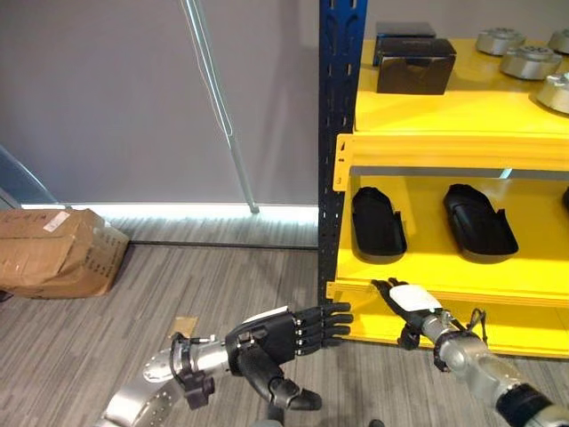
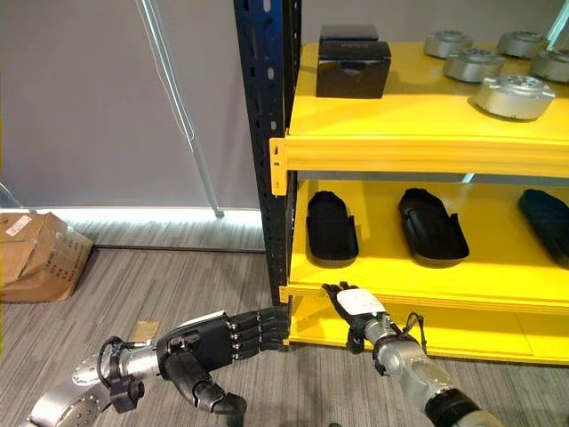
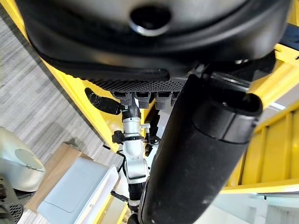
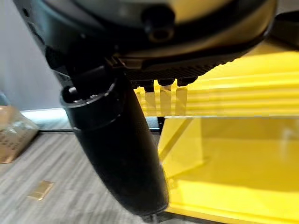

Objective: Move parts from the plastic box to the shelf.

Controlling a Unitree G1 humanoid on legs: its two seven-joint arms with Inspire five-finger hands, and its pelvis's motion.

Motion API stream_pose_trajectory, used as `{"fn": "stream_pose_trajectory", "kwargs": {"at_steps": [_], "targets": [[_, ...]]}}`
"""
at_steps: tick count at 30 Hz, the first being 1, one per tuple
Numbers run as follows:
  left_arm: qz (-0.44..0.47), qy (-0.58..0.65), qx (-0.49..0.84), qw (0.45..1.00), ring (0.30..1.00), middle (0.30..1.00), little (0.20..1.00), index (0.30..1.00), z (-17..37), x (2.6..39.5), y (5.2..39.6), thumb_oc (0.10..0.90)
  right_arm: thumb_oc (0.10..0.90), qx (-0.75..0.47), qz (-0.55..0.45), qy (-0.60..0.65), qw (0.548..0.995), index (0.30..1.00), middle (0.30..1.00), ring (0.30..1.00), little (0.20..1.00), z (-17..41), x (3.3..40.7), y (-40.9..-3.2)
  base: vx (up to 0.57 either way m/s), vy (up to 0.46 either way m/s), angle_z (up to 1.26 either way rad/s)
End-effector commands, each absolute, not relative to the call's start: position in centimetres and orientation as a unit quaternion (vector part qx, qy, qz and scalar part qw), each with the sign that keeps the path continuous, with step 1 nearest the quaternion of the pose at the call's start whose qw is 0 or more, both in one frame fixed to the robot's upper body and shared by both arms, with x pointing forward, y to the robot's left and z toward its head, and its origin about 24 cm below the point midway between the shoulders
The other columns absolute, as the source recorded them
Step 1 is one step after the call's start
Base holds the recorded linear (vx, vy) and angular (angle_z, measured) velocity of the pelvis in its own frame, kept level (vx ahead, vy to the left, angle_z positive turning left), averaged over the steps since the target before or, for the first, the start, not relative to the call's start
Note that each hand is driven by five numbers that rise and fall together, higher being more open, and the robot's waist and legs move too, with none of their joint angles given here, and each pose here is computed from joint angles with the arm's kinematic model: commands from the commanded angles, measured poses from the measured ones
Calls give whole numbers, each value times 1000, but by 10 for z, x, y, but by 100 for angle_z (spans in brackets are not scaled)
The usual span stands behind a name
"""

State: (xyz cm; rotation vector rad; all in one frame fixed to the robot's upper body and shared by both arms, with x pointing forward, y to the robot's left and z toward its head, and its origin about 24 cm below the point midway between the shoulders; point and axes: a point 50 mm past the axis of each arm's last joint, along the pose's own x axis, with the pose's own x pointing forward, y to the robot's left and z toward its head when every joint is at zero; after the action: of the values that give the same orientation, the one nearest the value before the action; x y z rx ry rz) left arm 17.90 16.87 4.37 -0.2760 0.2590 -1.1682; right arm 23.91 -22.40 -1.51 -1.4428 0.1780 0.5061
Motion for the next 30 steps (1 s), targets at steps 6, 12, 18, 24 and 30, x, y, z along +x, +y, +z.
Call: {"fn": "stream_pose_trajectory", "kwargs": {"at_steps": [6, 12, 18, 24, 30], "targets": [[-561, -9, -105, 821, 1000, 1000, 1000, 1000, 89, 191, 166, 900, 900, -684, 156, -136, 699, 1000, 1000, 1000, 1000, 78, 266, -211, -17, 3, -4], [-552, -11, -106, 827, 1000, 1000, 1000, 1000, 91, 190, 167, 900, 900, -663, 103, -229, 705, 1000, 1000, 1000, 1000, 118, 262, -206, 2, 7, -11], [-545, -13, -104, 832, 1000, 1000, 1000, 1000, 95, 189, 170, 900, 900, -660, 80, -256, 702, 1000, 1000, 1000, 1000, 135, 258, -208, 2, 0, -1], [-540, -17, -105, 835, 1000, 1000, 1000, 1000, 99, 189, 173, 900, 900, -663, 99, -231, 705, 1000, 1000, 1000, 1000, 129, 262, -208, 5, 1, -3], [-549, -11, -102, 829, 1000, 1000, 1000, 1000, 99, 192, 171, 900, 900, -663, 132, -191, 712, 1000, 1000, 1000, 1000, 117, 275, -205, 0, 0, 0]]}}
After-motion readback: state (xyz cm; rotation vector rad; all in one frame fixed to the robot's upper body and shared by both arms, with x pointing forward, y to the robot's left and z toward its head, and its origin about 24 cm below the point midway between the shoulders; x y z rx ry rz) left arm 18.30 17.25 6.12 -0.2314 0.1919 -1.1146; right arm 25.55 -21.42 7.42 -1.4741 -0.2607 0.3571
